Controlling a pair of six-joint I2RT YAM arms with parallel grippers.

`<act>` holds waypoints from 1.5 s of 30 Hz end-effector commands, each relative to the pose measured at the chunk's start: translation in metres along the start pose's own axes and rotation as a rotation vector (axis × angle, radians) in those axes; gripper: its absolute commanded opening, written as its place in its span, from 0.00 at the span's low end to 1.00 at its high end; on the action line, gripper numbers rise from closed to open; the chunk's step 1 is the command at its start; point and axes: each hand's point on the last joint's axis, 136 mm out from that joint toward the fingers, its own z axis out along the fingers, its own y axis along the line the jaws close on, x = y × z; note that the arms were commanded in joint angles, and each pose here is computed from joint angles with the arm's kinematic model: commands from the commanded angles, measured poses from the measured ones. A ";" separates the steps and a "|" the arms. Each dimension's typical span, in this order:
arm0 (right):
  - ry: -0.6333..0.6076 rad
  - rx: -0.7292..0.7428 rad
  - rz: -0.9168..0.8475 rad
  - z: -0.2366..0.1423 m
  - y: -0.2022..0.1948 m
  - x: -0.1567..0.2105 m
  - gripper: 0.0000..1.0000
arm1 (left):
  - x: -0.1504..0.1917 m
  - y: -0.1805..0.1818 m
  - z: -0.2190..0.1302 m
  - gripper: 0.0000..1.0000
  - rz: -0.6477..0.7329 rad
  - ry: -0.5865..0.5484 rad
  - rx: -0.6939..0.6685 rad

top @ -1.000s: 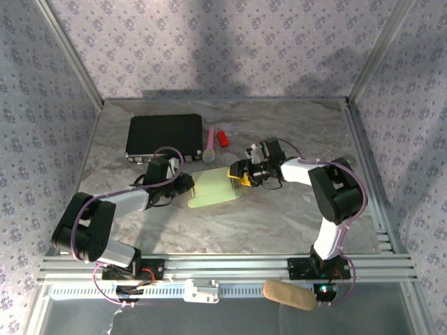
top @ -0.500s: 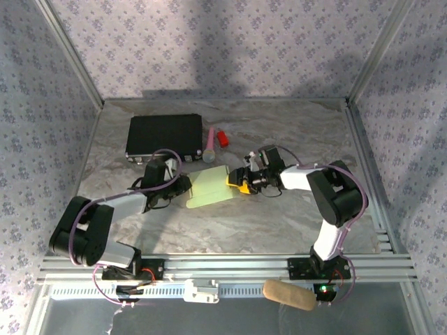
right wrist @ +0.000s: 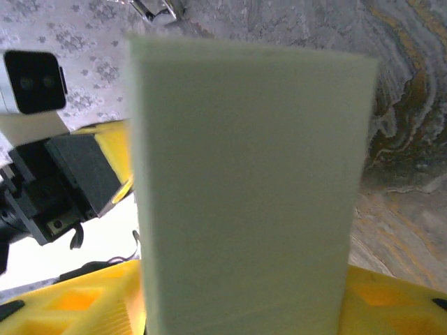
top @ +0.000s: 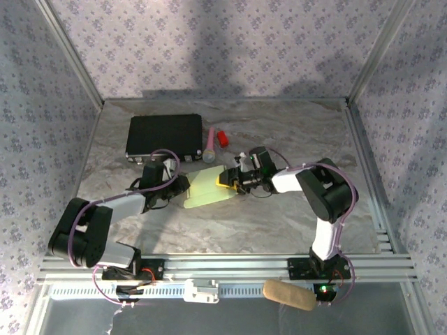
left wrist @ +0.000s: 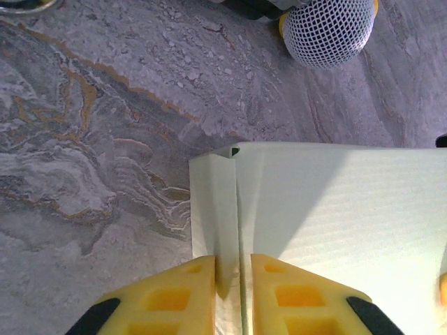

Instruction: Fold the paper box

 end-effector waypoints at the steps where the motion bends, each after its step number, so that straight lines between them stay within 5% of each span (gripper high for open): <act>1: -0.019 -0.042 0.056 0.001 0.007 -0.011 0.56 | 0.014 0.022 -0.009 0.30 -0.022 0.040 -0.101; 5: -0.045 -0.073 0.183 -0.008 0.003 -0.018 0.53 | -0.003 0.012 -0.033 0.69 -0.014 -0.044 -0.109; 7: -0.051 -0.079 0.269 -0.012 0.001 -0.020 0.52 | -0.010 0.007 -0.042 0.77 -0.047 -0.061 -0.096; 12: -0.048 -0.092 0.479 -0.016 0.001 -0.019 0.50 | -0.017 -0.018 -0.037 0.81 -0.170 -0.018 0.009; 19: -0.006 -0.077 0.720 -0.013 -0.002 -0.006 0.52 | -0.033 -0.027 -0.025 0.84 -0.513 -0.082 0.127; 24: -0.007 -0.064 0.776 -0.012 -0.004 -0.002 0.53 | -0.027 -0.020 -0.023 0.85 -0.734 -0.087 0.089; 30: -0.030 -0.057 0.829 -0.012 -0.008 -0.001 0.54 | -0.007 -0.028 -0.017 0.80 -0.847 -0.009 0.037; 45: -0.040 -0.038 0.867 -0.014 -0.004 0.001 0.54 | 0.002 -0.019 -0.005 0.64 -0.962 -0.022 -0.009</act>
